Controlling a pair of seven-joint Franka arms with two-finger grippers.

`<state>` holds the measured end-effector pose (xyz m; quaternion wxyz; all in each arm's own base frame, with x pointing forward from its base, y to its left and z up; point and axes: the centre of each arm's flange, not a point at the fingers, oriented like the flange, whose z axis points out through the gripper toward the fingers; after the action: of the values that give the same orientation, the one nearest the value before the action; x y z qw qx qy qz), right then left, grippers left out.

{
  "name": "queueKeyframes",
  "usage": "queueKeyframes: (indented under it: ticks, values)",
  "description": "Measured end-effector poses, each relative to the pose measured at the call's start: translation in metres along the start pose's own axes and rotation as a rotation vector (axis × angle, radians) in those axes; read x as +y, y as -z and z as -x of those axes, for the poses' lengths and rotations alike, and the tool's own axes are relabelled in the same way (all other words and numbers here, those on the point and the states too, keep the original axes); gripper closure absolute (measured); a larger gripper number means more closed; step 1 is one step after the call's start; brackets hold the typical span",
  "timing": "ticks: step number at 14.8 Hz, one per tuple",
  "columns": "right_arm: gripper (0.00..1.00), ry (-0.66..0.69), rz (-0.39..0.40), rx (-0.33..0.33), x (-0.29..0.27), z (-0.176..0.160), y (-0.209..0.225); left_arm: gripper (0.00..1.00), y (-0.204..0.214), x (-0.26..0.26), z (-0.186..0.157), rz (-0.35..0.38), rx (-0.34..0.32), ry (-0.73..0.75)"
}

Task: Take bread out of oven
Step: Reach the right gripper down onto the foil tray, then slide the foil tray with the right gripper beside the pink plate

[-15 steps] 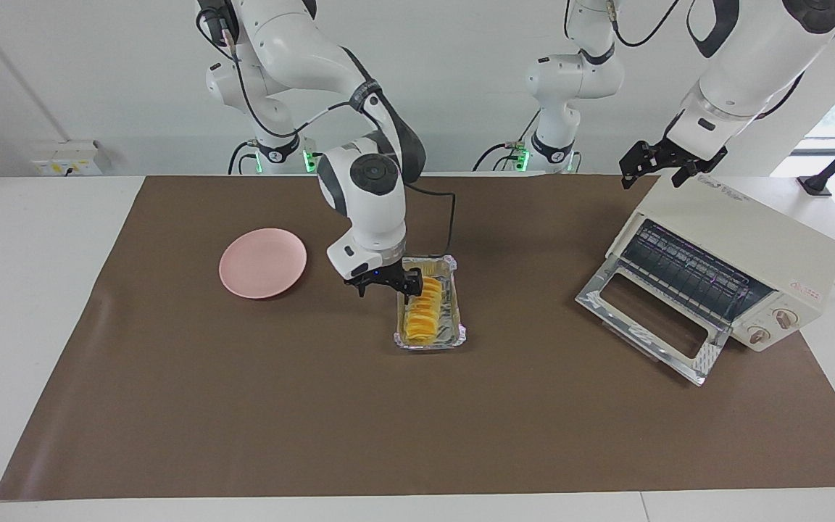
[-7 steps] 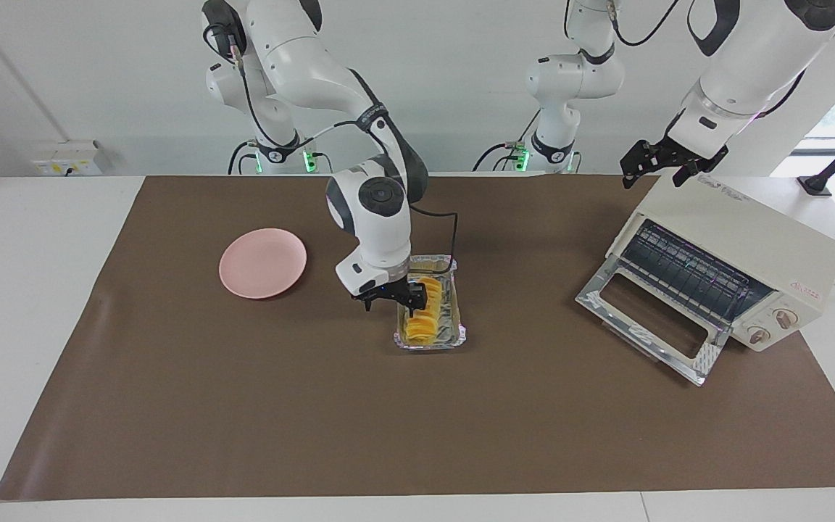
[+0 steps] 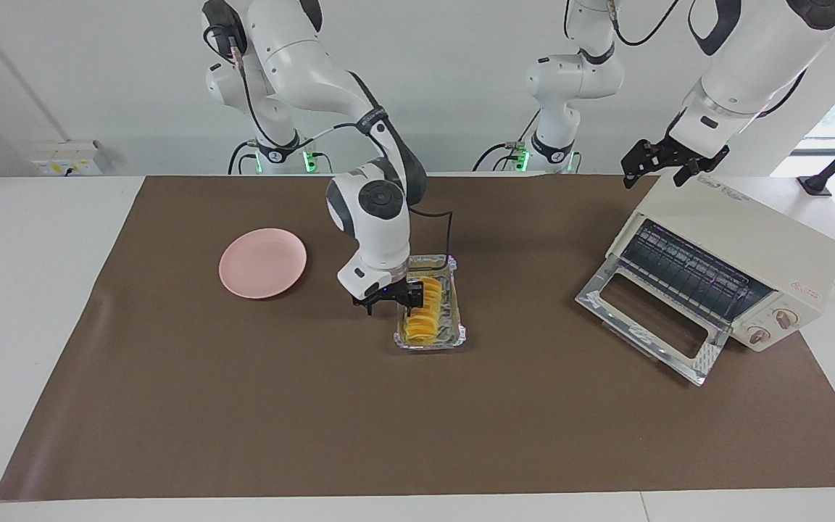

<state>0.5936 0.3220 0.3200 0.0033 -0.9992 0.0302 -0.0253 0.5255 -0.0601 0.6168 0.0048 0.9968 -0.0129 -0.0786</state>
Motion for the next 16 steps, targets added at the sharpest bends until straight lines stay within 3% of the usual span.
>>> queueKeyframes:
  ticks: [2,6,9,13,16]
  values:
    - [0.27,0.026,-0.016,0.025,-0.001,-0.002,0.001,0.00,0.000,0.000,0.000,0.000,0.000,0.001]
    - [0.73,0.050,-0.032,0.049,-0.011,0.002,0.002,0.00,0.000,0.000,0.000,0.000,0.000,0.001]
    - [0.98,0.055,-0.035,0.052,-0.014,0.003,0.003,0.00,0.000,0.000,0.000,0.000,0.000,0.000]
    - [0.99,0.049,-0.031,0.050,-0.011,0.001,0.004,0.00,0.000,0.000,0.000,0.000,0.000,0.000]
    - [0.99,0.030,-0.008,0.023,0.001,-0.017,0.029,0.00,0.000,0.000,0.000,0.000,0.000,0.000]
